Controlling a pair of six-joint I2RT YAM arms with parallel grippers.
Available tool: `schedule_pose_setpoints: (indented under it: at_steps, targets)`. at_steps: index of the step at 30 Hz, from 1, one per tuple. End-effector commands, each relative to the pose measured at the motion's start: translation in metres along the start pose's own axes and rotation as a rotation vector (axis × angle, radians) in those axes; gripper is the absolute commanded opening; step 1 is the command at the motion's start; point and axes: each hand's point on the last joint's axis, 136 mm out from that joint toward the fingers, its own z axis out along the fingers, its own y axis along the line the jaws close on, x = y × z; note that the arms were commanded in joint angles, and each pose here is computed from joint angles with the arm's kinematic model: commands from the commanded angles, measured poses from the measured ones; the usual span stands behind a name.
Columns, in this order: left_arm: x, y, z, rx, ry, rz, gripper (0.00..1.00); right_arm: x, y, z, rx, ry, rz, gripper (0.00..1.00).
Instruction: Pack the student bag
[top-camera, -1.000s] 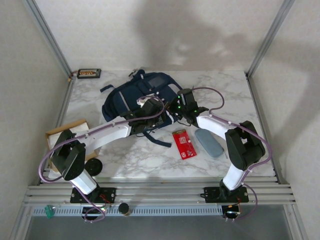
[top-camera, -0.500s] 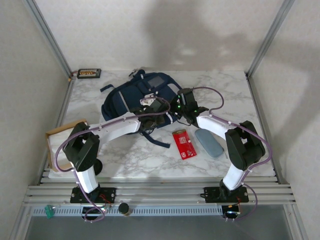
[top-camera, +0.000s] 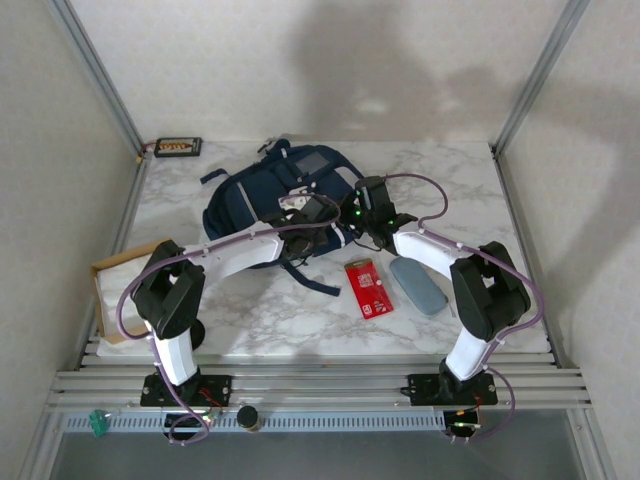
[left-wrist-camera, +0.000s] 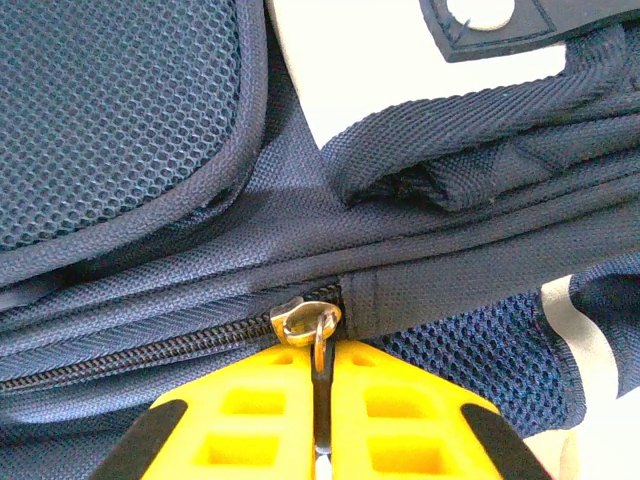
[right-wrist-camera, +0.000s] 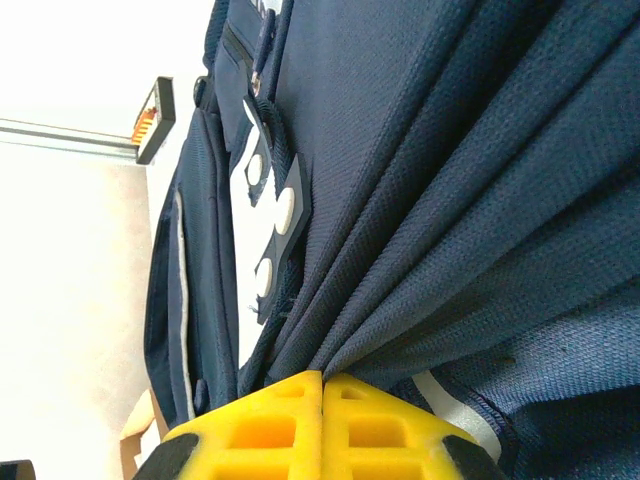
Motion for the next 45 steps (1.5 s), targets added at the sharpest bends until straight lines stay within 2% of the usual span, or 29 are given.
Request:
schedule_pose_setpoints:
  at_steps: [1,4,11,21,26,34,38,42,43,45]
  targets:
    - [-0.013,0.004,-0.012,0.014,-0.038,-0.055,0.03,-0.011,0.040,-0.012,-0.111,-0.028,-0.053,0.00]
    - [-0.011,0.010,-0.019,0.030,-0.038,-0.066,0.00,-0.019,0.037,-0.015,-0.111,-0.036,-0.045,0.00]
    - [-0.007,0.027,-0.030,0.062,-0.016,-0.075,0.00,-0.034,0.027,-0.022,-0.082,-0.067,-0.055,0.00]
    - [0.005,0.020,-0.050,0.246,0.065,-0.068,0.00,-0.051,0.024,-0.018,-0.075,-0.063,-0.085,0.00]
    - [0.008,0.044,-0.049,0.193,0.076,-0.062,0.00,-0.053,0.026,-0.013,-0.056,-0.047,-0.122,0.00]
    - [0.008,0.077,-0.055,0.114,0.057,0.000,0.00,-0.088,0.008,0.001,-0.009,-0.049,-0.120,0.00]
    - [0.005,0.062,-0.056,0.182,0.058,-0.018,0.00,-0.101,-0.001,0.010,0.017,-0.058,-0.114,0.00]
    - [-0.005,0.017,-0.055,0.316,0.053,-0.068,0.00,-0.078,0.006,0.014,0.002,-0.009,-0.136,0.00]
    - [-0.006,0.011,-0.052,0.323,0.050,-0.067,0.00,-0.070,0.009,0.012,0.001,0.010,-0.148,0.10]
    - [-0.007,0.006,-0.046,0.321,0.055,-0.057,0.00,-0.055,0.011,0.005,0.006,0.040,-0.160,0.35]
